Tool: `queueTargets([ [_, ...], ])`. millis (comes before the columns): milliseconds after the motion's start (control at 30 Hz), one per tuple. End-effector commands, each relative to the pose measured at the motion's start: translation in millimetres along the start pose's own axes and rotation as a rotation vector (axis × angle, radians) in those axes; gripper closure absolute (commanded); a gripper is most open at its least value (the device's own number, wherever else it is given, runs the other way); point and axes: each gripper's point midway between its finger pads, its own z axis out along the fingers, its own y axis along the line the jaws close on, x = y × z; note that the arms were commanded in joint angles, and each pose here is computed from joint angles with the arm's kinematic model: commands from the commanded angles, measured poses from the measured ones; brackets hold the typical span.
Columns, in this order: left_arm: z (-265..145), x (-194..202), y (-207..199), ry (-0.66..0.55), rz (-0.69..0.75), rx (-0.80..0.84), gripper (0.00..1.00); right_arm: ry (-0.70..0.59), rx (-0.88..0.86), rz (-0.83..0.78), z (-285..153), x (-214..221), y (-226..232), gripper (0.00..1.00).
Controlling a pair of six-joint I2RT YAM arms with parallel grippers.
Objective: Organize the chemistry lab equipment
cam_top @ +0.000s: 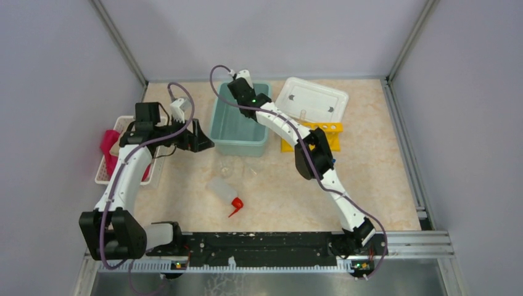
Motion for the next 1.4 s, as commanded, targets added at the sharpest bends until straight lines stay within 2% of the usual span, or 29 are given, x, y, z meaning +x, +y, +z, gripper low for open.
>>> queueTargets([
  [0,-17,-15,-6,-0.043,0.052,-0.033,0.03,-0.089,0.035,0.054,-3,-35,-16,0.79],
  [67,-20,-16,-8,-0.051,0.057,-0.035,0.03,-0.109,0.024,0.054,-8,-44,-15,0.73],
  [167,-23,-18,-11,-0.053,0.057,-0.035,0.02,-0.128,0.018,0.047,-12,-53,-16,0.55],
  [267,-25,-19,-11,-0.054,0.05,-0.038,0.01,-0.138,0.023,0.051,-17,-59,-19,0.42],
  [333,-26,-19,-11,-0.055,0.044,-0.041,0.01,-0.148,0.027,0.071,-25,-67,-22,0.38],
  [467,-32,-25,-10,-0.071,0.039,-0.064,0.01,-0.184,0.016,0.128,-63,-97,-32,0.38],
  [567,-39,-30,-2,-0.085,0.021,-0.094,0.01,-0.233,-0.01,0.143,-117,-122,-34,0.41],
  [667,-44,-31,15,-0.095,-0.015,-0.142,0.01,-0.267,-0.056,0.119,-176,-123,-20,0.46],
  [867,-58,-22,35,-0.097,-0.054,-0.172,0.01,-0.224,-0.265,-0.008,-267,-34,57,0.55],
  [1000,-60,-12,40,-0.081,-0.043,-0.183,0.01,-0.124,-0.333,-0.015,-288,25,82,0.59],
  [1067,-56,-5,32,-0.075,-0.018,-0.129,0.03,-0.074,-0.344,0.011,-286,44,84,0.61],
  [1200,-42,19,19,-0.057,-0.019,-0.026,0.08,-0.057,-0.344,0.064,-294,52,73,0.62],
  [1367,-34,28,26,-0.031,-0.006,-0.041,0.11,-0.081,-0.363,0.096,-309,51,55,0.62],
])
